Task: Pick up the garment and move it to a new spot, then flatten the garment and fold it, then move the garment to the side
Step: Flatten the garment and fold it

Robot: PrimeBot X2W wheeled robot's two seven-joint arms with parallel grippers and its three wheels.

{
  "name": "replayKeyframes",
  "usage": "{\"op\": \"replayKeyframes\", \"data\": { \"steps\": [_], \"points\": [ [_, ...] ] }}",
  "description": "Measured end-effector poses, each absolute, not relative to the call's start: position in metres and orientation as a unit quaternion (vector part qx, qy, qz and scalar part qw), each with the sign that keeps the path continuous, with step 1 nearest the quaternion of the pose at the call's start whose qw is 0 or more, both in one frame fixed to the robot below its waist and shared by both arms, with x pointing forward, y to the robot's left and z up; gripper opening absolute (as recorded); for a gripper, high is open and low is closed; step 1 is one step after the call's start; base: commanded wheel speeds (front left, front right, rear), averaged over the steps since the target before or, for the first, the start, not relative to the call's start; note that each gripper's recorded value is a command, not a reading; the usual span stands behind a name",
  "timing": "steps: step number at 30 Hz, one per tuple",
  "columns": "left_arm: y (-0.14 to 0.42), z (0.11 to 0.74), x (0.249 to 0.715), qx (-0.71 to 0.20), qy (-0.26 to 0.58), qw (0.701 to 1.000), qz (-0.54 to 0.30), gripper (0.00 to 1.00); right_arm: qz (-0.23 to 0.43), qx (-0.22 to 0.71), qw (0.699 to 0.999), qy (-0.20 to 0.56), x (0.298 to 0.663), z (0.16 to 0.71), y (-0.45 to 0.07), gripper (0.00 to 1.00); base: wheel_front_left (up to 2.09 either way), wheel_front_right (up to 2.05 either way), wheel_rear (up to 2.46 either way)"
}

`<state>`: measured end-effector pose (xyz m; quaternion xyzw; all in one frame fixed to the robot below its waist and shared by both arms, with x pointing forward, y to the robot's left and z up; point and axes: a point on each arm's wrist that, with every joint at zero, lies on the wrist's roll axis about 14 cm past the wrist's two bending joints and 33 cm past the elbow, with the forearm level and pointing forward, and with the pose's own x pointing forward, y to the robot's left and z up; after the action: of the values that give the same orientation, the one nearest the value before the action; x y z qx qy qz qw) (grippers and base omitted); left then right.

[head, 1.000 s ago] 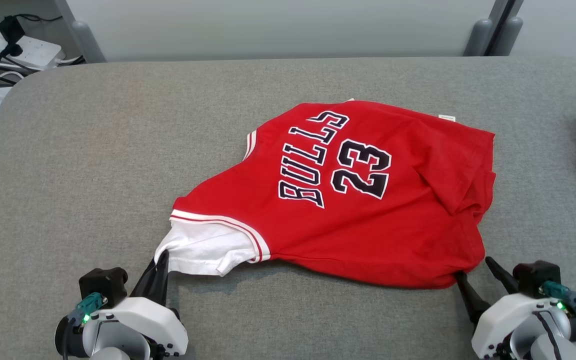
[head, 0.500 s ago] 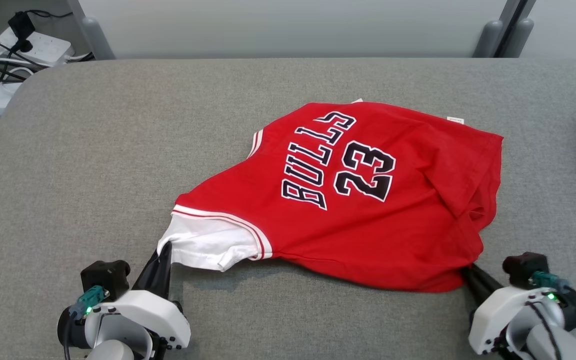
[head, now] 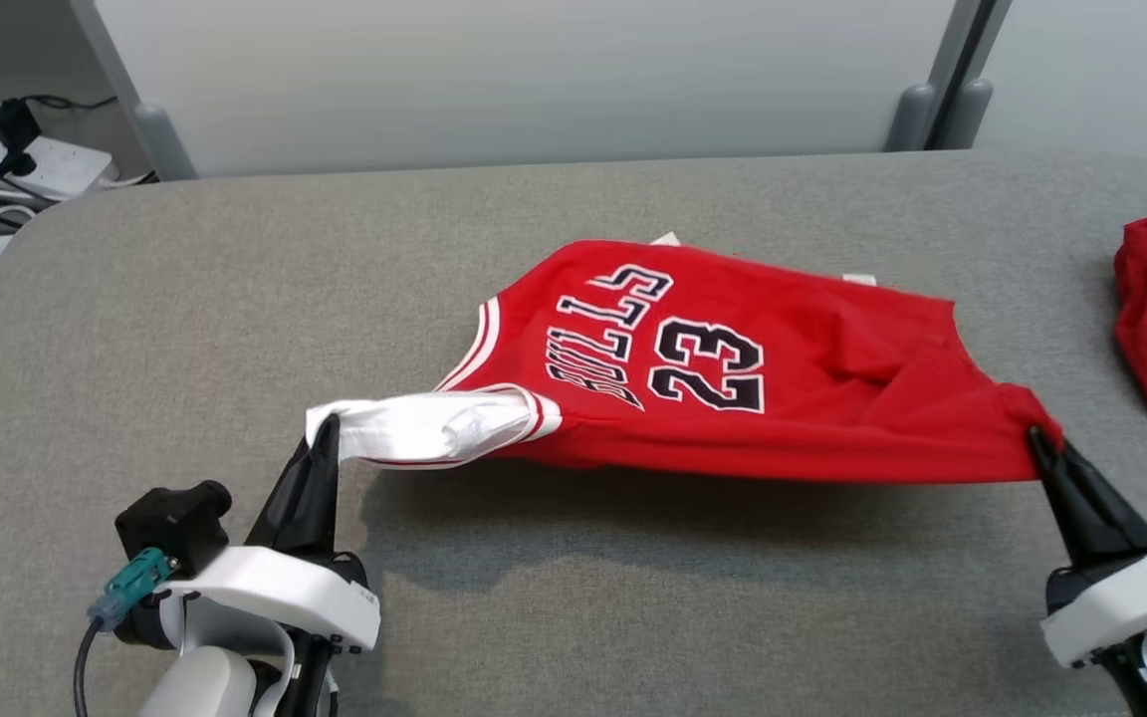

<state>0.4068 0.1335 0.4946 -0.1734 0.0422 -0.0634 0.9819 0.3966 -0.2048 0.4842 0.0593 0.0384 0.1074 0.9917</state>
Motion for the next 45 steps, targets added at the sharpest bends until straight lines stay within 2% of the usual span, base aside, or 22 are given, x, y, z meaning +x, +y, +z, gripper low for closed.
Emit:
{"op": "replayKeyframes", "data": {
  "steps": [4,7,9,14,15,16,17,18,19,21,22,32,39,45],
  "points": [
    [0.125,0.52,0.408,-0.182,0.01,0.98,-0.083,0.0,0.097,0.05,0.994,0.011,0.387,0.509,-0.218,0.0,0.0,0.0,0.0],
    [0.122,0.53,0.404,-0.187,0.002,0.978,-0.092,0.0,0.083,0.052,0.995,0.019,0.376,0.512,-0.227,0.0,0.0,0.0,0.0],
    [0.12,0.524,0.398,-0.183,0.017,0.978,-0.096,0.0,0.074,0.058,0.994,0.054,0.364,0.499,-0.23,0.0,0.0,0.0,0.0],
    [0.116,0.492,0.384,-0.188,0.083,0.974,-0.101,0.0,0.069,0.077,0.975,0.198,0.326,0.431,-0.222,0.0,0.0,0.0,0.0],
    [0.116,0.487,0.381,-0.192,0.091,0.972,-0.097,0.0,0.068,0.082,0.971,0.212,0.321,0.423,-0.22,0.03,0.0,0.0,0.0],
    [0.116,0.482,0.38,-0.194,0.097,0.972,-0.095,0.0,0.068,0.087,0.968,0.224,0.318,0.416,-0.217,0.15,0.0,0.0,0.0],
    [0.117,0.479,0.38,-0.196,0.102,0.971,-0.092,0.0,0.068,0.093,0.966,0.232,0.316,0.411,-0.214,0.37,0.0,0.0,0.0],
    [0.118,0.476,0.38,-0.196,0.106,0.971,-0.09,0.0,0.068,0.097,0.963,0.24,0.313,0.406,-0.212,0.47,0.0,0.0,0.0],
    [0.12,0.473,0.379,-0.196,0.109,0.971,-0.086,0.0,0.068,0.099,0.961,0.249,0.312,0.401,-0.21,0.51,0.0,0.0,0.0],
    [0.122,0.466,0.378,-0.195,0.118,0.97,-0.081,0.0,0.07,0.103,0.957,0.261,0.31,0.394,-0.206,0.92,0.0,0.0,0.0],
    [0.123,0.464,0.378,-0.196,0.119,0.97,-0.079,0.0,0.071,0.105,0.955,0.267,0.309,0.391,-0.205,1.0,0.0,0.0,0.0],
    [0.137,0.447,0.38,-0.189,0.127,0.972,-0.05,0.0,0.084,0.091,0.953,0.276,0.309,0.382,-0.197,1.0,0.0,0.0,0.0],
    [0.142,0.449,0.389,-0.184,0.119,0.975,-0.045,0.0,0.101,0.089,0.956,0.26,0.333,0.377,-0.181,1.0,0.0,0.0,0.0],
    [0.145,0.447,0.388,-0.182,0.122,0.975,-0.04,0.0,0.109,0.1,0.949,0.28,0.339,0.36,-0.168,1.0,0.0,0.0,0.0]
  ]
}}
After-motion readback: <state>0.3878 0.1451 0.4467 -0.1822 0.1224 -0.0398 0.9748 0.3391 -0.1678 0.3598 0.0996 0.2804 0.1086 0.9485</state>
